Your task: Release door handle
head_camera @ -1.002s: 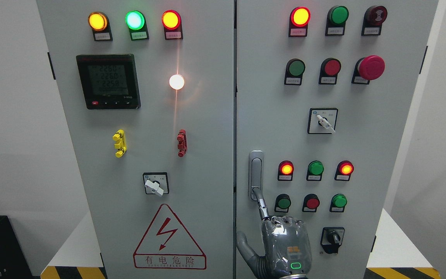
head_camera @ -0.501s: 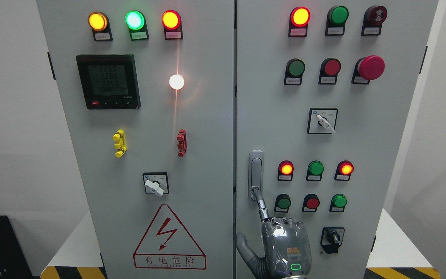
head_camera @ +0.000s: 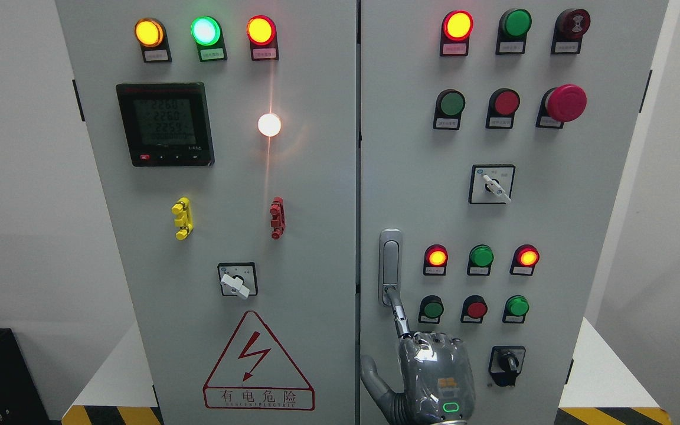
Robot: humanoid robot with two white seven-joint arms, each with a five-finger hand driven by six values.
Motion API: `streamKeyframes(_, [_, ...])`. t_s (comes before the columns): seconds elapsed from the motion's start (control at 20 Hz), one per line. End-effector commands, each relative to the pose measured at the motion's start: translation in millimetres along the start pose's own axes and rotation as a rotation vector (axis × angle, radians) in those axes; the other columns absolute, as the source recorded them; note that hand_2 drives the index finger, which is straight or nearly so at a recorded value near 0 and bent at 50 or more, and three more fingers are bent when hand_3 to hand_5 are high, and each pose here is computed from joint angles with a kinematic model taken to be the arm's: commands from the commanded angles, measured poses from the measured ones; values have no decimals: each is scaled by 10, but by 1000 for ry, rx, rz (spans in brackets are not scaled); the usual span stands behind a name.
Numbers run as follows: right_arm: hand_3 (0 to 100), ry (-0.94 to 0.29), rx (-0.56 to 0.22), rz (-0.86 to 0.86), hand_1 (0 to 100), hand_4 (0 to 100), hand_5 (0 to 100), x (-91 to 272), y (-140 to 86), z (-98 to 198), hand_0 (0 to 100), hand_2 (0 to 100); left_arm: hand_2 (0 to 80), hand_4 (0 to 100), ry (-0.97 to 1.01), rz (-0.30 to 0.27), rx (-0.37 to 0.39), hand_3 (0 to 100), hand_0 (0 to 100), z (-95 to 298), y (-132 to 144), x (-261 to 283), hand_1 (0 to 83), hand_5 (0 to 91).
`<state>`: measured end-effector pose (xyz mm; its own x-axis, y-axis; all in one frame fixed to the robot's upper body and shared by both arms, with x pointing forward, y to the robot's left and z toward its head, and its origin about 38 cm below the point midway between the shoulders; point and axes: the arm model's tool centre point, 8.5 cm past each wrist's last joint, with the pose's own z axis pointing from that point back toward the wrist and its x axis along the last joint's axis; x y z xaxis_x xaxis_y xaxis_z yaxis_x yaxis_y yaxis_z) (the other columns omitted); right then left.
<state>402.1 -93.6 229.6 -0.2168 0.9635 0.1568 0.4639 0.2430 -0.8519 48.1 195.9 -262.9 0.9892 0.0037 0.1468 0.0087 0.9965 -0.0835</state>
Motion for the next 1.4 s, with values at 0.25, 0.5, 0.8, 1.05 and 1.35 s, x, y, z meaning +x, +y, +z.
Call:
streamKeyframes(0.25, [1000, 3, 17, 4, 353, 1000, 1000, -23, 49, 53, 393, 14, 0, 0, -1, 0, -1, 0, 120, 0, -1, 1, 556, 0])
streamKeyframes(0.5, [1000, 2, 17, 3, 353, 1000, 1000, -18, 49, 55, 394, 16, 0, 0, -1, 0, -1, 0, 120, 0, -1, 1, 556, 0])
streamKeyframes(0.8, [1000, 0, 17, 4, 353, 1000, 1000, -13, 50, 56, 394, 19, 0, 0, -1, 0, -1, 0, 120, 0, -1, 1, 556, 0])
streamKeyframes(1.05, [1000, 1, 17, 3, 353, 1000, 1000, -8, 49, 55, 394, 21, 0, 0, -1, 0, -1, 0, 120, 0, -1, 1, 556, 0])
streamKeyframes(1.35, [1000, 0, 14, 0, 353, 1000, 1000, -7, 39, 53, 394, 22, 0, 0, -1, 0, -1, 0, 120, 0, -1, 1, 556, 0])
